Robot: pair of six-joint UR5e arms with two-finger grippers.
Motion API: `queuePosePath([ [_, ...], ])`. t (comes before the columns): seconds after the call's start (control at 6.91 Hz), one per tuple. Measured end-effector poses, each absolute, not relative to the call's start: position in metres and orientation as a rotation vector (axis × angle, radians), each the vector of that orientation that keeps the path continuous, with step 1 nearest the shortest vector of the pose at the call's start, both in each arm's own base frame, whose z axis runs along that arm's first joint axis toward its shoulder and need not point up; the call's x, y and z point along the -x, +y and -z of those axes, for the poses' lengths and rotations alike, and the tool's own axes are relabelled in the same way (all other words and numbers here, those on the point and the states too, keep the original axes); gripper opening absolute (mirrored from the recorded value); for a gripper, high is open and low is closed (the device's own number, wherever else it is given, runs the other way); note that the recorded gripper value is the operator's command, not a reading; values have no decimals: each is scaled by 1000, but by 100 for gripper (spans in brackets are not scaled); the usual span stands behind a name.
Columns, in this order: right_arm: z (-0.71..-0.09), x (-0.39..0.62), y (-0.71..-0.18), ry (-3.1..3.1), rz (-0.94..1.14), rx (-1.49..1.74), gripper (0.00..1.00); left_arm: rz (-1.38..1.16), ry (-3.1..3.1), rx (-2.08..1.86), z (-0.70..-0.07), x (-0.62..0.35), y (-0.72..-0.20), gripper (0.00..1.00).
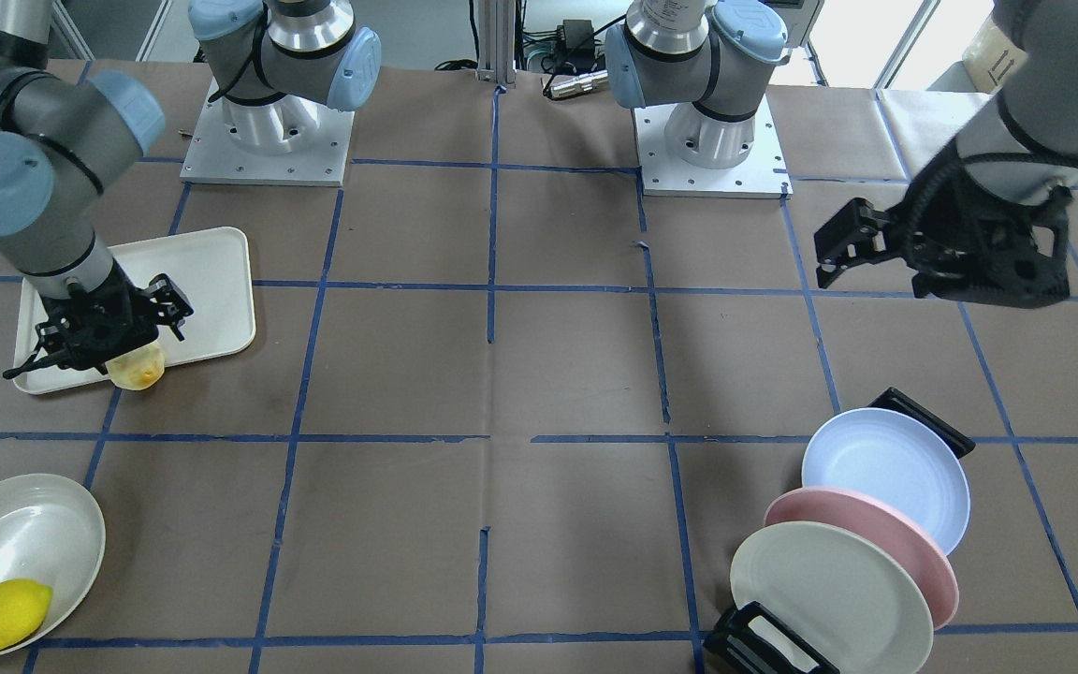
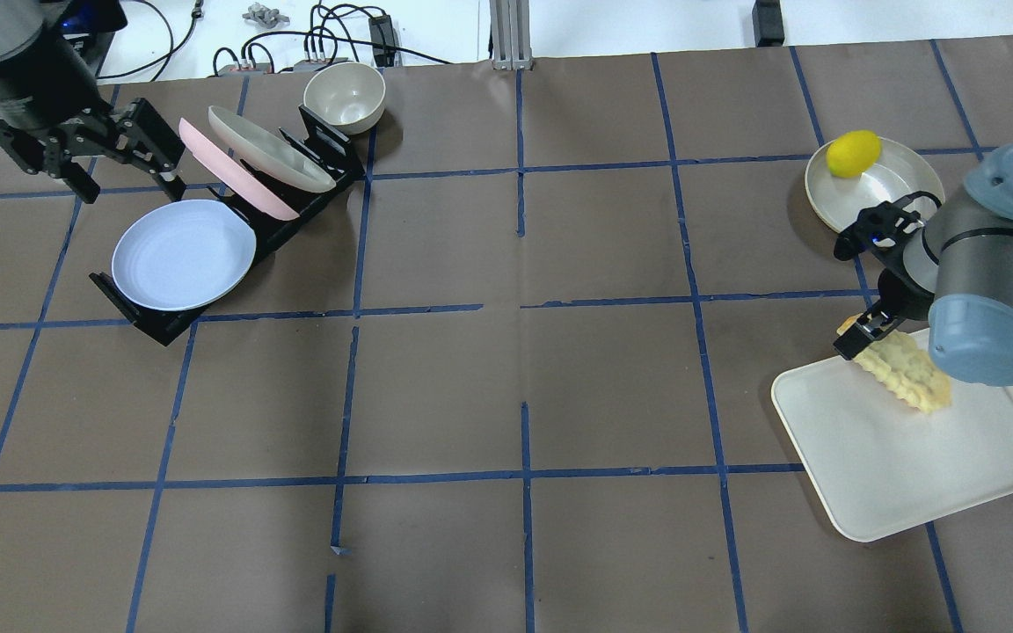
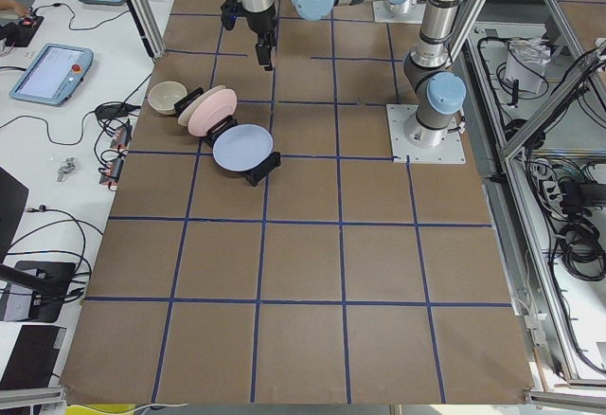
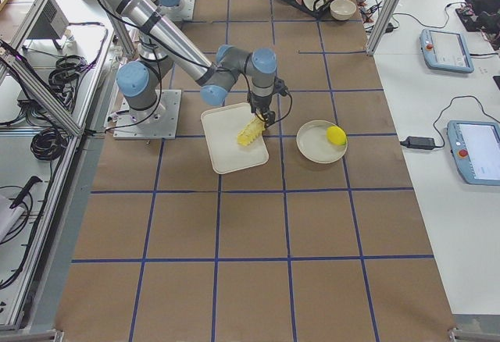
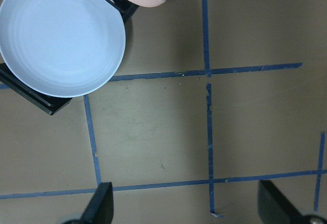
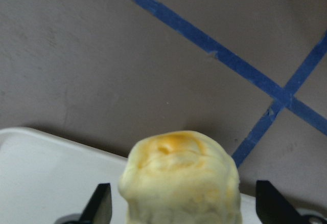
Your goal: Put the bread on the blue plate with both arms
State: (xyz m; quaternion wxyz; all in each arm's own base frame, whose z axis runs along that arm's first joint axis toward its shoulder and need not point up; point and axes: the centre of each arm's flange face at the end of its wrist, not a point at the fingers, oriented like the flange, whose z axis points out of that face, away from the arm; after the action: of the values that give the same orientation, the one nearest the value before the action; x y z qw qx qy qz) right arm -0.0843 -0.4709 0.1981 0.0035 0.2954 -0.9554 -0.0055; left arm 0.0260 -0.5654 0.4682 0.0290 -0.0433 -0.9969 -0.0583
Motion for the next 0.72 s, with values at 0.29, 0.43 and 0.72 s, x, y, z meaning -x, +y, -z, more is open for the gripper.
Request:
queuePosePath([
  [0.29, -181, 105, -468, -3030, 22, -925, 11, 182, -3062, 223, -447, -83, -616, 100],
  [0.43, -181, 107, -467, -3044, 41, -899, 8, 189, -3051, 276, -430, -106, -647, 100],
  [0.72, -207, 109, -478, -3080, 92, -839, 8, 219, -3003, 360, -384, -162, -689, 100],
])
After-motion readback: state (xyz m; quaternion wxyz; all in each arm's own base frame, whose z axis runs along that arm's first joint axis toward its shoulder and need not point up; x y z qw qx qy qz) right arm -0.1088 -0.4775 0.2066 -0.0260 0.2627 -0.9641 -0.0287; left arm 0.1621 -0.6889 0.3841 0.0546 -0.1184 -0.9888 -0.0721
